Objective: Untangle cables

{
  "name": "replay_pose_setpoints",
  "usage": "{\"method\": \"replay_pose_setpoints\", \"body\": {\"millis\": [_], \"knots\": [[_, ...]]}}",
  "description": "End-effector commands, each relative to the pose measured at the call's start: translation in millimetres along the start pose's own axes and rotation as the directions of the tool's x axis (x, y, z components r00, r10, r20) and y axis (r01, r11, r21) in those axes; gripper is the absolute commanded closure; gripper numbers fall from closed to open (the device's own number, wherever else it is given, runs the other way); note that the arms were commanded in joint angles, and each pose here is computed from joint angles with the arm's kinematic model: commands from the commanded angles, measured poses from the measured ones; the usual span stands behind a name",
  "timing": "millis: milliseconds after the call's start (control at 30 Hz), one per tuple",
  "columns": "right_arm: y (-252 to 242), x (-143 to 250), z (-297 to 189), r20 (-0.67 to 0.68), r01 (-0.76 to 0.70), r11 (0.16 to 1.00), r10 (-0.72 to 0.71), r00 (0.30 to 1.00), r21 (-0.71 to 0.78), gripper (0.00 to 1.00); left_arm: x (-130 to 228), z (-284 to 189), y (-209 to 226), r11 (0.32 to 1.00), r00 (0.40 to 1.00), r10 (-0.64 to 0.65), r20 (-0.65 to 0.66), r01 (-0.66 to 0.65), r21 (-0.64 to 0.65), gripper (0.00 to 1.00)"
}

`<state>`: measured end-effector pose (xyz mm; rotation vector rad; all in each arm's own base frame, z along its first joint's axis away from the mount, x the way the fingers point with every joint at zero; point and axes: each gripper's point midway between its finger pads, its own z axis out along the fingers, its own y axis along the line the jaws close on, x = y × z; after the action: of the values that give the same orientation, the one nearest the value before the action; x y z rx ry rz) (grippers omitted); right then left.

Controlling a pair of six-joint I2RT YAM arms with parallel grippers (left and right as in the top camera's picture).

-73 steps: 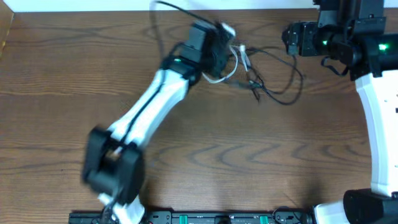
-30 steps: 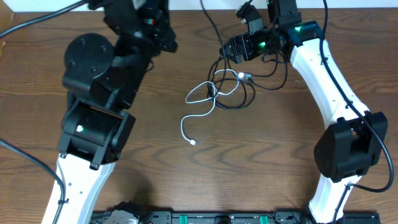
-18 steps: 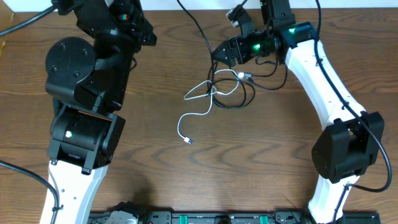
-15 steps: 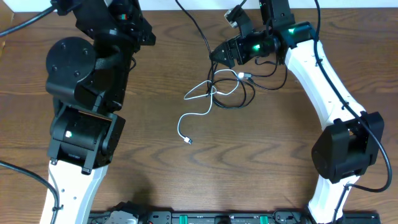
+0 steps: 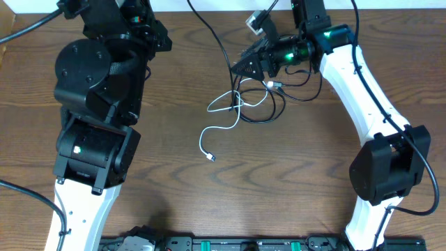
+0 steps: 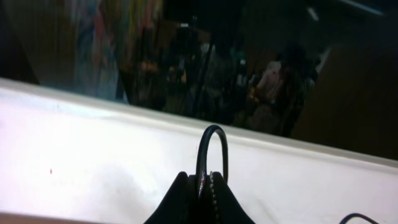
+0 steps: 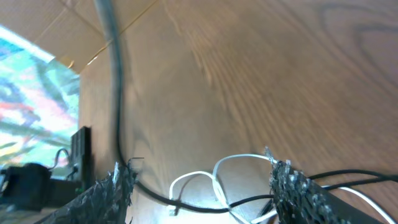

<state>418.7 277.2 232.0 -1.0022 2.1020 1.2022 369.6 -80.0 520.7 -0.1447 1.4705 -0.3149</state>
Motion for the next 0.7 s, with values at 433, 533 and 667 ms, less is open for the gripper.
{"method": "replay_pose_setpoints", "body": {"millis": [433,533,667], "knots": [[31,18,24,-0.087,0.103,0.993,-0.108,0.99,-0.062,0.3,87,51,17,0.989,0.969,-0.125,-0.212,0.103,-0.11,0.93],[32,24,38,-0.141,0.131,0.991,-0.131,0.981,-0.011,0.3,90,53,17,0.988,0.968,-0.123,-0.219,0.1,-0.113,0.92],[24,28,49,-0.191,0.132,0.987,-0.113,0.975,0.094,0.35,90,53,18,0.988,0.968,-0.123,-0.219,0.1,-0.114,0.92]]}}
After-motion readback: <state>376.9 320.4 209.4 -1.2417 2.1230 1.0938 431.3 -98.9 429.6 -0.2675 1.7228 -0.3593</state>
